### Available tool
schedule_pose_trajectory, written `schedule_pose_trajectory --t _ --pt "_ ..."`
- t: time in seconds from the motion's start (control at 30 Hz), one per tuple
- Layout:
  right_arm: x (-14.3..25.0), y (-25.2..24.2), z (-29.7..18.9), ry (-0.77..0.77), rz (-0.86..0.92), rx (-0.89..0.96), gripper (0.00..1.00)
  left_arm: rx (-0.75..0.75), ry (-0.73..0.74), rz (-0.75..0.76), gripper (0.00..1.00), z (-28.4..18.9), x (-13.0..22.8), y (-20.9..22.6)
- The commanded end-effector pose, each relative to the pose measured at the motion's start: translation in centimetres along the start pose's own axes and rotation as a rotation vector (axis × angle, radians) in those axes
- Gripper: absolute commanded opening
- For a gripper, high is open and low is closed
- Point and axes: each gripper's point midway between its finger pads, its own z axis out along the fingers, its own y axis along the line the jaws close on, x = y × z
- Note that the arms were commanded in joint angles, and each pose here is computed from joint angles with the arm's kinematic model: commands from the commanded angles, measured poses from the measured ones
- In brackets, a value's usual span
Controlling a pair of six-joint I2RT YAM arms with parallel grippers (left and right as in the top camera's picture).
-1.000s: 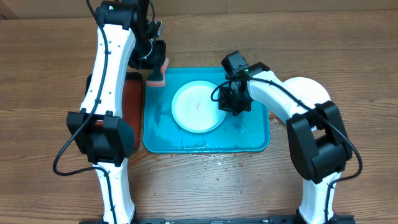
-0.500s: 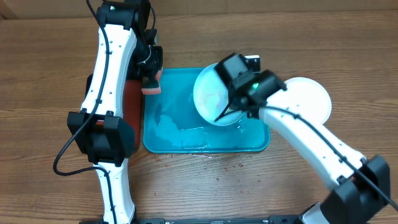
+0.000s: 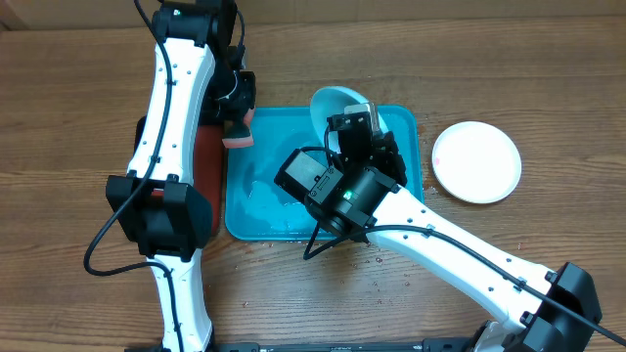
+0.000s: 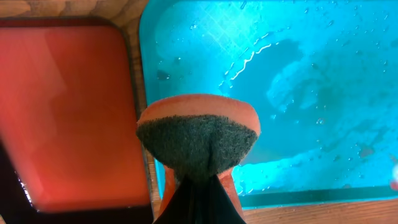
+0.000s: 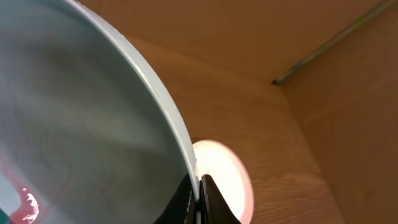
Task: Clean dirty plates on tray and stack at the side
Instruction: 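Lift the light-blue plate with the right gripper and carry it right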
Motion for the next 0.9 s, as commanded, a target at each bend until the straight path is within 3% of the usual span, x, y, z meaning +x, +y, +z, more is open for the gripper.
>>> schedule_pose_trajectory --t 0.0,0.37,0.87 --pt "-2.5 -3.3 -0.7 -0.117 0.074 0.112 0.04 0.003 -0.046 0.009 0.04 -1.3 -0.2 -0.9" --pt "-5.1 -5.5 -3.6 -0.296 0.083 0.232 0.04 0.004 -0.051 0.019 0.04 -1.3 -0.3 -1.3" --pt "-5.4 -11.0 -6.2 -0.283 0.306 0.085 0.04 0.001 -0.035 0.027 0.04 -1.4 0.3 -1.6"
